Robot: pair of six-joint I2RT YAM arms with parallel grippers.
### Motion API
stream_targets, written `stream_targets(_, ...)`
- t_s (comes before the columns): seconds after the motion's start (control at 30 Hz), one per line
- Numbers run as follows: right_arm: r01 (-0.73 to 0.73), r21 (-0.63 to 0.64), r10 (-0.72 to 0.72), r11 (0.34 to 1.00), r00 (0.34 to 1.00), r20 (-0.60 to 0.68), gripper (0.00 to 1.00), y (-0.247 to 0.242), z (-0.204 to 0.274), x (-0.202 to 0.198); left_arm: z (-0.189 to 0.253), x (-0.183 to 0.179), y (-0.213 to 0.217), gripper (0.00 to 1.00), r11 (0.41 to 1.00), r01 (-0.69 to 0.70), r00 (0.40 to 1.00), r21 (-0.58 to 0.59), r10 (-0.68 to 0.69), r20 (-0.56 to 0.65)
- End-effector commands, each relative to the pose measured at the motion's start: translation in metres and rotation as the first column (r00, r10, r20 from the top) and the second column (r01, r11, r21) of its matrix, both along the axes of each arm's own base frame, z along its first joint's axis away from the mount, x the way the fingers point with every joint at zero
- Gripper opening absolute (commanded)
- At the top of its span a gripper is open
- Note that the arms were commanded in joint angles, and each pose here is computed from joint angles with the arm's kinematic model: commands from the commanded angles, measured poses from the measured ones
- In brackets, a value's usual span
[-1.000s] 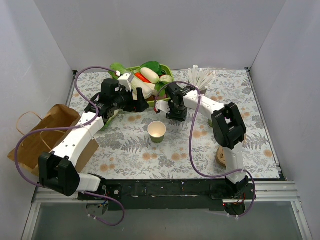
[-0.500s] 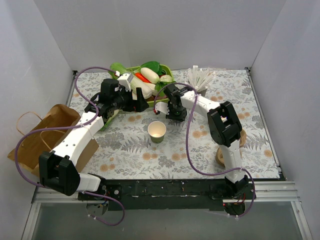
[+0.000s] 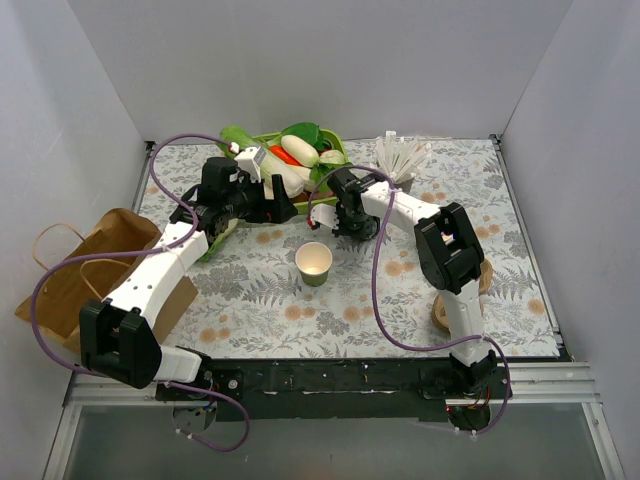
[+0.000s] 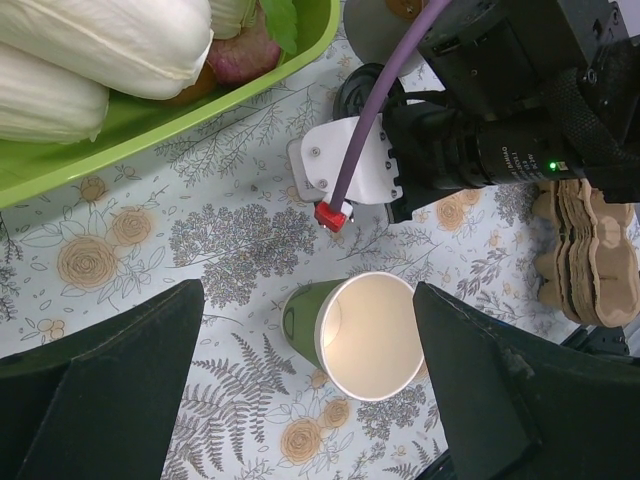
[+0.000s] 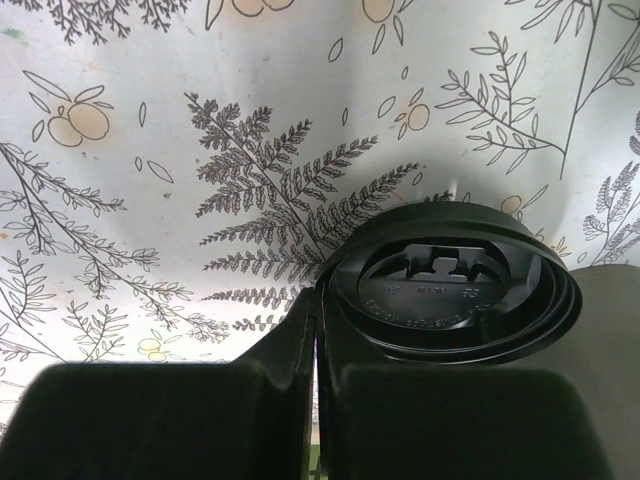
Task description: Pack the takeout coffee
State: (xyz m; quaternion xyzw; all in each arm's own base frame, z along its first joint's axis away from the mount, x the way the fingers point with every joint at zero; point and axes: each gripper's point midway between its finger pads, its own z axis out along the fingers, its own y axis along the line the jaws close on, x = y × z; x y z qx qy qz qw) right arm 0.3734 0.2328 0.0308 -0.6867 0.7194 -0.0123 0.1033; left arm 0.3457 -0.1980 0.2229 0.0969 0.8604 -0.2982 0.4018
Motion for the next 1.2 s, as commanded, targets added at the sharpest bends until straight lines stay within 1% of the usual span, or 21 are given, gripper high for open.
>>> stream_targets(0.0,-0.001,0.056,-0.001,0.998,0.999,0.038,0.01,0.008,0.040,0.000,0.006,0.000,0.000,0.87,1.000,0.008,1.000,-0.014,-0.008,0.023)
stream_targets(0.17,0.022,0.100,-0.025,0.995,0.999,0.023,0.01,0.008,0.066,-0.015,0.004,-0.001,0.001,0.87,1.000,0.013,1.000,-0.001,-0.013,0.025)
stream_targets(0.27,0.037,0.170,-0.039,0.985,0.999,0.006,0.01,0.012,0.099,-0.030,0.005,-0.002,0.005,0.87,1.000,0.017,0.999,0.021,-0.017,0.039)
stream_targets(0.3,0.039,0.184,-0.035,0.982,0.999,-0.026,0.01,0.012,0.105,-0.039,0.004,-0.003,0.006,0.86,0.999,0.014,0.999,0.029,-0.015,0.037)
stream_targets(0.37,0.036,0.226,-0.030,0.973,0.999,-0.029,0.01,0.012,0.130,-0.049,0.004,-0.004,0.008,0.86,0.999,0.010,0.999,0.032,-0.011,0.038)
stream_targets(0.43,0.027,0.272,-0.004,0.962,0.996,-0.086,0.01,0.015,0.145,-0.068,0.006,-0.009,0.006,0.86,0.999,0.036,0.998,0.031,-0.037,0.045)
stream_targets(0.47,0.014,0.316,0.010,0.949,0.997,-0.074,0.01,0.020,0.163,-0.072,0.007,-0.011,0.006,0.86,0.998,0.046,0.998,0.032,-0.048,0.050)
stream_targets(0.5,0.003,0.363,0.035,0.932,0.995,-0.099,0.01,0.027,0.173,-0.079,0.006,-0.014,0.005,0.86,0.997,0.064,0.996,0.032,-0.066,0.052)
stream_targets(0.57,-0.013,0.427,0.063,0.904,0.993,-0.102,0.01,0.035,0.198,-0.087,0.013,-0.019,0.006,0.86,0.995,0.091,0.990,0.043,-0.095,0.104)
stream_targets(0.63,-0.017,0.521,0.104,0.854,0.985,-0.139,0.01,0.050,0.217,-0.100,0.017,-0.027,0.003,0.86,0.989,0.143,0.979,0.045,-0.148,0.143)
stream_targets(0.67,-0.021,0.564,0.115,0.826,0.984,-0.133,0.01,0.057,0.228,-0.102,0.024,-0.032,0.004,0.86,0.983,0.173,0.964,0.067,-0.183,0.192)
stream_targets(0.7,-0.001,0.622,0.143,0.783,0.973,-0.179,0.01,0.068,0.236,-0.113,0.026,-0.036,0.005,0.86,0.980,0.185,0.958,0.078,-0.197,0.209)
stream_targets(0.73,0.003,0.654,0.163,0.756,0.967,-0.193,0.01,0.072,0.242,-0.119,0.026,-0.039,0.005,0.86,0.975,0.202,0.950,0.090,-0.218,0.223)
stream_targets(0.77,-0.004,0.694,0.195,0.720,0.961,-0.196,0.01,0.079,0.250,-0.124,0.034,-0.045,0.007,0.86,0.967,0.225,0.931,0.117,-0.249,0.265)
stream_targets(0.8,0.019,0.736,0.244,0.676,0.937,-0.248,0.01,0.087,0.254,-0.137,0.033,-0.049,0.008,0.86,0.960,0.242,0.923,0.139,-0.272,0.273)
stream_targets(0.9,0.104,0.786,0.281,0.609,0.899,-0.337,0.01,0.101,0.261,-0.148,0.037,-0.060,0.012,0.86,0.939,0.280,0.891,0.199,-0.332,0.309)
stream_targets(0.97,0.170,0.785,0.285,0.596,0.869,-0.405,0.01,0.106,0.258,-0.147,0.038,-0.065,0.013,0.87,0.929,0.298,0.879,0.220,-0.357,0.317)
stream_targets(1.0,0.209,0.796,0.304,0.568,0.845,-0.439,0.01,0.107,0.256,-0.145,0.036,-0.070,0.014,0.87,0.915,0.322,0.866,0.243,-0.388,0.315)
stream_targets(1.07,0.329,0.770,0.305,0.546,0.778,-0.549,0.01,0.110,0.254,-0.142,0.032,-0.079,0.011,0.87,0.896,0.363,0.848,0.254,-0.431,0.308)
stream_targets(1.13,0.392,0.746,0.303,0.539,0.736,-0.606,0.01,0.113,0.245,-0.138,0.030,-0.087,0.008,0.87,0.878,0.398,0.829,0.268,-0.469,0.305)
stream_targets(1.17,0.450,0.712,0.305,0.539,0.683,-0.663,0.01,0.115,0.242,-0.138,0.028,-0.090,0.007,0.87,0.871,0.409,0.824,0.271,-0.480,0.300)
